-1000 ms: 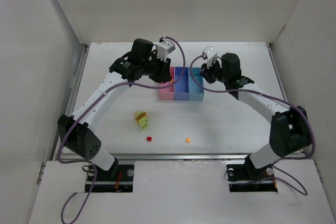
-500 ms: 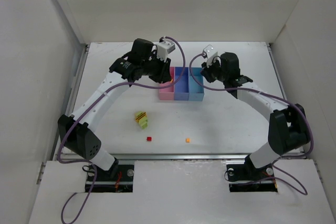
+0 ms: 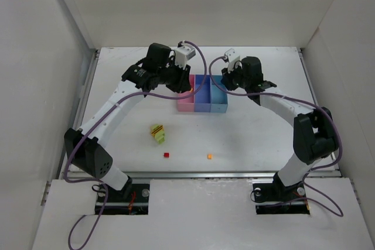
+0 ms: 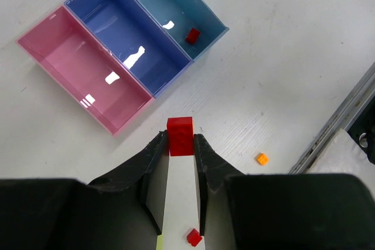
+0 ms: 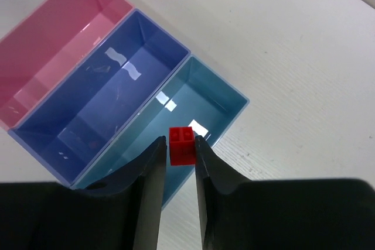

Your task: Sort the legos into containers by color

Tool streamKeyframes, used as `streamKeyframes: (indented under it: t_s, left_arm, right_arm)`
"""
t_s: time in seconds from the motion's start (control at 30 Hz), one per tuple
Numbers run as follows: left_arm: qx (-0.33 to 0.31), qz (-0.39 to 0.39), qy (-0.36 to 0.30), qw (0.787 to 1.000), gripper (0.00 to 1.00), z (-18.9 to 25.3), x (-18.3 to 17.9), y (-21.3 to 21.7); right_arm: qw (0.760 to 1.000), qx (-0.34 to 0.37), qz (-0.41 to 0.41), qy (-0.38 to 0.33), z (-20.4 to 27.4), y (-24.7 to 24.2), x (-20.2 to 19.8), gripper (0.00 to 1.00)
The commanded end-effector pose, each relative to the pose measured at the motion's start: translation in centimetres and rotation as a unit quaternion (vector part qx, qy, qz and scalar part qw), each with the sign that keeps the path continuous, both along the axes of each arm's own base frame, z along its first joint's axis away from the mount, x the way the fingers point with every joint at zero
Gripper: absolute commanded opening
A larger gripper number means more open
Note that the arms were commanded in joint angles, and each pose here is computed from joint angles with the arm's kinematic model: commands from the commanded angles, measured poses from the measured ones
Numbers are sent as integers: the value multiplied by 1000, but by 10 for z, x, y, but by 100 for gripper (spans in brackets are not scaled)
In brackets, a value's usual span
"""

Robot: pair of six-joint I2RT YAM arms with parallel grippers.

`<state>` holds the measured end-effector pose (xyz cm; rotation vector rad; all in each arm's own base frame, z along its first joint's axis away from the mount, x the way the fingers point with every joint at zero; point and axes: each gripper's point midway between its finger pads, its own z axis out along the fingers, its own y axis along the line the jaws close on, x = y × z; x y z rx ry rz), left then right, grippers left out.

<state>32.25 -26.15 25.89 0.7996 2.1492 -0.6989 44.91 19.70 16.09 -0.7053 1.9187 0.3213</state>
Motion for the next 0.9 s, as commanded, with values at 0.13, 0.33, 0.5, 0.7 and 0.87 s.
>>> streamKeyframes:
  t_s: [0.13, 0.33, 0.5, 0.7, 0.87]
  left_arm:
    - [-15, -4, -32, 999, 0, 20, -3, 3]
    - [-15, -4, -32, 999, 0, 20, -3, 3]
    - [-15, -4, -32, 999, 0, 20, -3, 3]
    - [-64, -59, -22, 996, 0, 40, -11, -13]
    - [-123, -87, 36, 988, 0, 41, -9, -37]
  right_arm:
    - [999, 28, 22, -23, 23, 17, 7, 41]
    - [999, 28, 22, -23, 25, 16, 6, 45]
    - [991, 43, 99, -80, 72, 33, -17, 44]
    - [951, 39, 224, -208, 126, 57, -86, 48]
    - [922, 72, 262, -278, 152, 90, -122, 56]
